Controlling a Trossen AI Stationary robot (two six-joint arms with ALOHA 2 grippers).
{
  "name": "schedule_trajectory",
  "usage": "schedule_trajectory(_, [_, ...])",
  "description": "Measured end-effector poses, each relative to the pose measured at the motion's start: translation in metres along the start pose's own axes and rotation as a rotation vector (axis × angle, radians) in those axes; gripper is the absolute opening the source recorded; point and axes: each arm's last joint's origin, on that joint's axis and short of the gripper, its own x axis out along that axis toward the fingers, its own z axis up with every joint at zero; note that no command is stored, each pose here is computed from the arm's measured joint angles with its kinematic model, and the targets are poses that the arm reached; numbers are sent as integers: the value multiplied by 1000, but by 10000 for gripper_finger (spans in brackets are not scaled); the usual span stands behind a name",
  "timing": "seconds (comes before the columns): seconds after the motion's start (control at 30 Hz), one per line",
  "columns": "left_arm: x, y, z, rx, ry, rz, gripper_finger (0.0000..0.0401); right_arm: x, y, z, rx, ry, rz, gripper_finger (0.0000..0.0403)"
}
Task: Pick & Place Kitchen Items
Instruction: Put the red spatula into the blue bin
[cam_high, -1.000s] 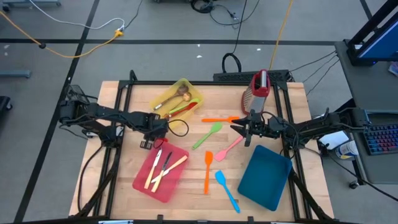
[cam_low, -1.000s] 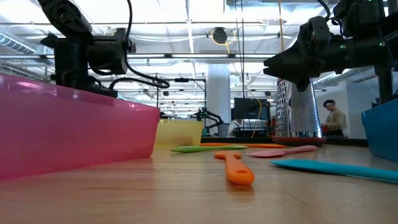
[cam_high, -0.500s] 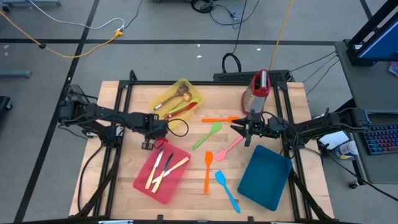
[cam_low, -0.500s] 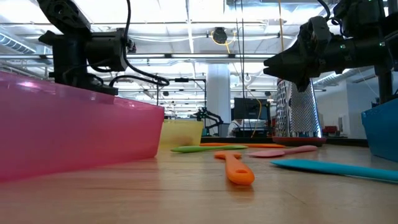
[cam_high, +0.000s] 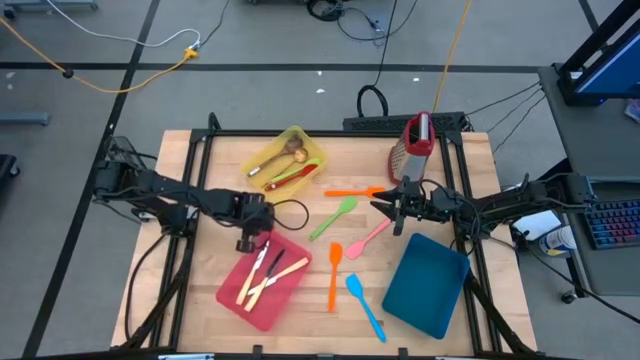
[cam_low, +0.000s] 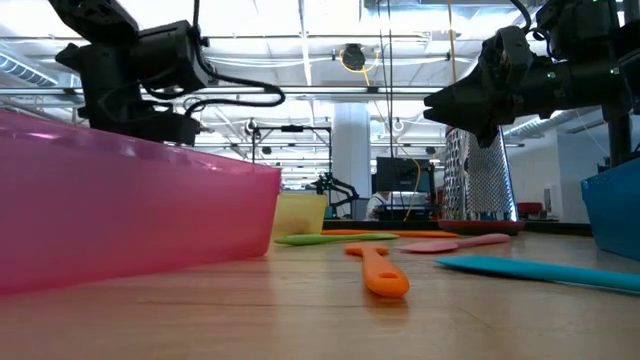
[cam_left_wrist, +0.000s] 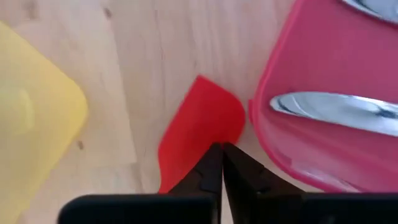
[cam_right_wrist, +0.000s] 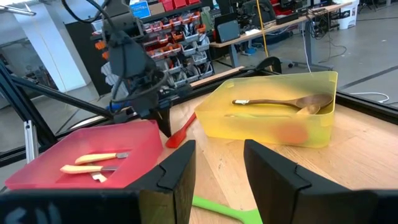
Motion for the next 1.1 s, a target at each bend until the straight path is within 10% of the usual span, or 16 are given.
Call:
schedule_trajectory(0.57, [-3, -26, 11, -6, -94, 120, 163, 0, 0, 0, 0, 0, 0, 132])
schedule_trajectory(1.1, [-6, -43, 16, 60, -167, 152, 154, 0, 0, 0, -14, 0, 0, 132])
